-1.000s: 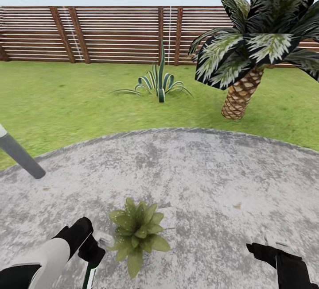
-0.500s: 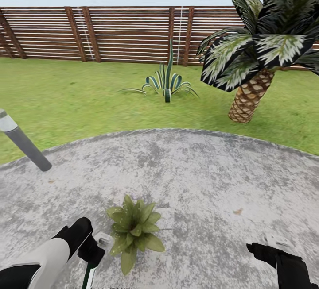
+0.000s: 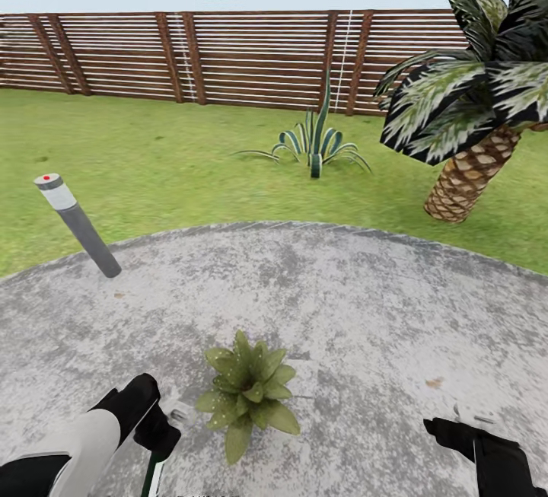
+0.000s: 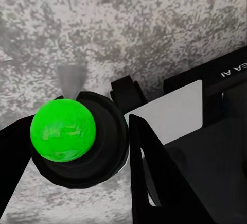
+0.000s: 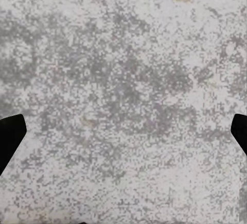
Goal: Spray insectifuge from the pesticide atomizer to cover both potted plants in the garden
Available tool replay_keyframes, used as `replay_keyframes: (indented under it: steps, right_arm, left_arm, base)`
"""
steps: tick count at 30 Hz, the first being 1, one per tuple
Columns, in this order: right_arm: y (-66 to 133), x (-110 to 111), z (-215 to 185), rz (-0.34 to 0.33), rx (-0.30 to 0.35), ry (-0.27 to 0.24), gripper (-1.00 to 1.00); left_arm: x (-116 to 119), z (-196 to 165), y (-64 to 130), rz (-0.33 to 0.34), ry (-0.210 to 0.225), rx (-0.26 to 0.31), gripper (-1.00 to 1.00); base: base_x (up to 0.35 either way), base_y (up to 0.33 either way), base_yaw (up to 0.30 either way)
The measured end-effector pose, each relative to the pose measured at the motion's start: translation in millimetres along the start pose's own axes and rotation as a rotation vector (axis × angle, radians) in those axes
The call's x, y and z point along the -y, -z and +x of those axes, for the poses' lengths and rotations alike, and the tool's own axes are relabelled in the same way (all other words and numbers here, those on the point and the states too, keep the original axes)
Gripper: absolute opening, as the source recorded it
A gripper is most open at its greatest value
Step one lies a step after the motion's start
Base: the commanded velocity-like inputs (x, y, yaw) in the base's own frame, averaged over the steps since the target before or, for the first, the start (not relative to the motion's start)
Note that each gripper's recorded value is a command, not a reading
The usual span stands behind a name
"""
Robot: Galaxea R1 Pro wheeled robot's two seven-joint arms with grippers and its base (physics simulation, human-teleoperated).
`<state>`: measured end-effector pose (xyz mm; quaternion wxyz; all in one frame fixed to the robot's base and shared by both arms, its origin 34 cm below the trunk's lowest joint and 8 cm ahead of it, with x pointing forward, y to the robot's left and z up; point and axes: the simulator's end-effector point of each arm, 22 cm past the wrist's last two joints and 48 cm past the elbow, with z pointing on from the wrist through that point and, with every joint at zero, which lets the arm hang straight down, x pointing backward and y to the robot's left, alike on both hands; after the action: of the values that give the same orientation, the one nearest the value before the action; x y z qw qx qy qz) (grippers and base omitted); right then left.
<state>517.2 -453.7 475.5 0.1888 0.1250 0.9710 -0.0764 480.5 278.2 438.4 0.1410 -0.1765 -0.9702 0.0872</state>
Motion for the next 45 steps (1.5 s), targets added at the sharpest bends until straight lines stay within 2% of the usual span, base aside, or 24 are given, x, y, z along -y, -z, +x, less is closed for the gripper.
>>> replay_keyframes:
  steps: [11,23,36,45]
  right_arm:
    - [0.0,0.0,0.2,0.0,-0.001,0.0,1.0]
    - [-0.1,-0.1,0.1,0.0,0.0,0.0,1.0]
    - [0.1,0.2,-0.1,0.0,0.0,0.0,1.0]
    - [0.1,0.2,-0.3,0.0,0.0,0.0,1.0]
  left_arm:
    - [0.4,-0.3,-0.1,0.001,0.001,0.001,-1.0]
    - [0.3,-0.2,0.0,0.001,0.001,0.001,-1.0]
    - [0.3,2.2,0.0,0.001,0.009,-0.01,-1.0]
    - [0.3,2.1,-0.1,0.002,0.01,-0.01,-1.0]
  base:
    - [0.0,-0.213,0.062]
    - [0.0,-0.03,0.213]
    - [0.039,-0.121,0.021]
    - [0.0,-0.091,0.218]
